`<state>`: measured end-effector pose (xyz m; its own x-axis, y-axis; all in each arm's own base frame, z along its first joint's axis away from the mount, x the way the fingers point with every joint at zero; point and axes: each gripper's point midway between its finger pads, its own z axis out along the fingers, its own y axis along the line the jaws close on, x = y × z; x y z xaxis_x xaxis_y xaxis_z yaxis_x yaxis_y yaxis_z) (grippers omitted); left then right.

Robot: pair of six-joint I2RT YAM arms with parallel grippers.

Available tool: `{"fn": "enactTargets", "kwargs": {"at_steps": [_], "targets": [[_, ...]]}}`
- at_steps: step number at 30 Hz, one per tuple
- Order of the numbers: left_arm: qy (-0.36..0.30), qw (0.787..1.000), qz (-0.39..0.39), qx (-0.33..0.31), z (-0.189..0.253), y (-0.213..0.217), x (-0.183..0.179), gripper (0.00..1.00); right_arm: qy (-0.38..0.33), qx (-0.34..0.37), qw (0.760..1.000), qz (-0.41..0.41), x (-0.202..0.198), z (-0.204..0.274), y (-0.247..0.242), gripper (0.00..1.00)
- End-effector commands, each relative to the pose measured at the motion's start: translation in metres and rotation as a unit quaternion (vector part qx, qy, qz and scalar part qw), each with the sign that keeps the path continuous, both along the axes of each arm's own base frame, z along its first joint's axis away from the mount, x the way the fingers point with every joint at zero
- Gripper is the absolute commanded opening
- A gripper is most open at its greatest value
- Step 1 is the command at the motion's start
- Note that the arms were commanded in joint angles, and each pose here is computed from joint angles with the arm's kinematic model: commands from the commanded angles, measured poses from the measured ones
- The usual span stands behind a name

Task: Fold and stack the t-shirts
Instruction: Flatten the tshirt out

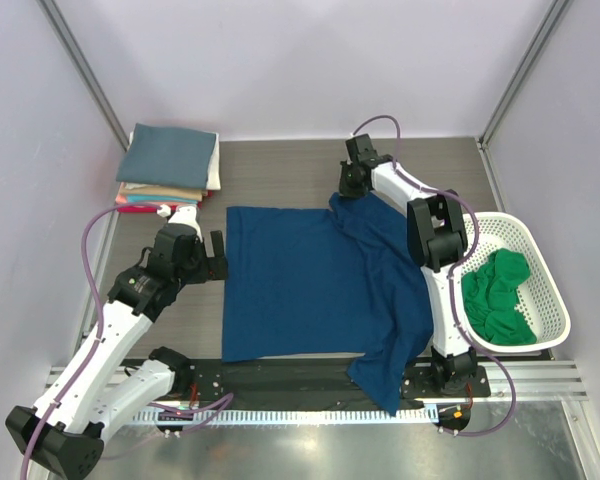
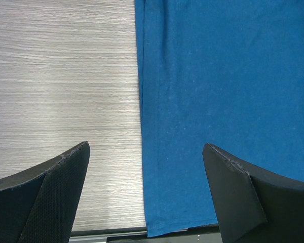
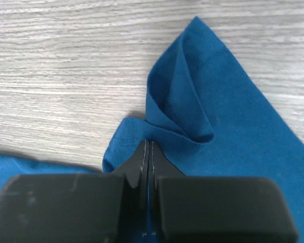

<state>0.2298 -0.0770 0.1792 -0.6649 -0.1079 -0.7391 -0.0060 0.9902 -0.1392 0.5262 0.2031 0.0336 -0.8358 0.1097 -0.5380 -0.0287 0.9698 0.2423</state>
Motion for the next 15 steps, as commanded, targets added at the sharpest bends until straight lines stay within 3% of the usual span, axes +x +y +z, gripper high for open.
{"fn": "enactTargets", "kwargs": {"at_steps": [1, 5, 10, 13, 14, 15], "targets": [[-0.019, 1.000, 0.003, 0.000, 0.007, 0.001, 0.005, 0.93, -0.024, 0.003, 1.000, 0.013, 0.012, 0.012, 0.013, 0.01], [-0.018, 1.000, 0.003, 0.001, 0.007, 0.001, 0.005, 0.93, -0.057, 0.017, 0.998, 0.030, 0.020, 0.039, 0.038, 0.01], [-0.020, 1.000, 0.005, 0.002, 0.007, 0.002, 0.005, 0.93, -0.075, 0.088, 0.989, 0.091, 0.024, 0.064, 0.100, 0.01], [-0.019, 1.000, 0.005, 0.003, 0.007, 0.002, 0.005, 0.93, -0.081, 0.080, 0.989, 0.090, 0.023, 0.066, 0.107, 0.01], [-0.019, 1.000, 0.007, 0.004, 0.006, 0.003, 0.005, 0.93, -0.084, 0.066, 0.991, 0.080, 0.025, 0.066, 0.101, 0.21], [-0.019, 1.000, 0.007, 0.003, 0.006, 0.003, 0.005, 0.93, -0.078, 0.047, 0.993, 0.070, 0.023, 0.061, 0.092, 0.35]]}}
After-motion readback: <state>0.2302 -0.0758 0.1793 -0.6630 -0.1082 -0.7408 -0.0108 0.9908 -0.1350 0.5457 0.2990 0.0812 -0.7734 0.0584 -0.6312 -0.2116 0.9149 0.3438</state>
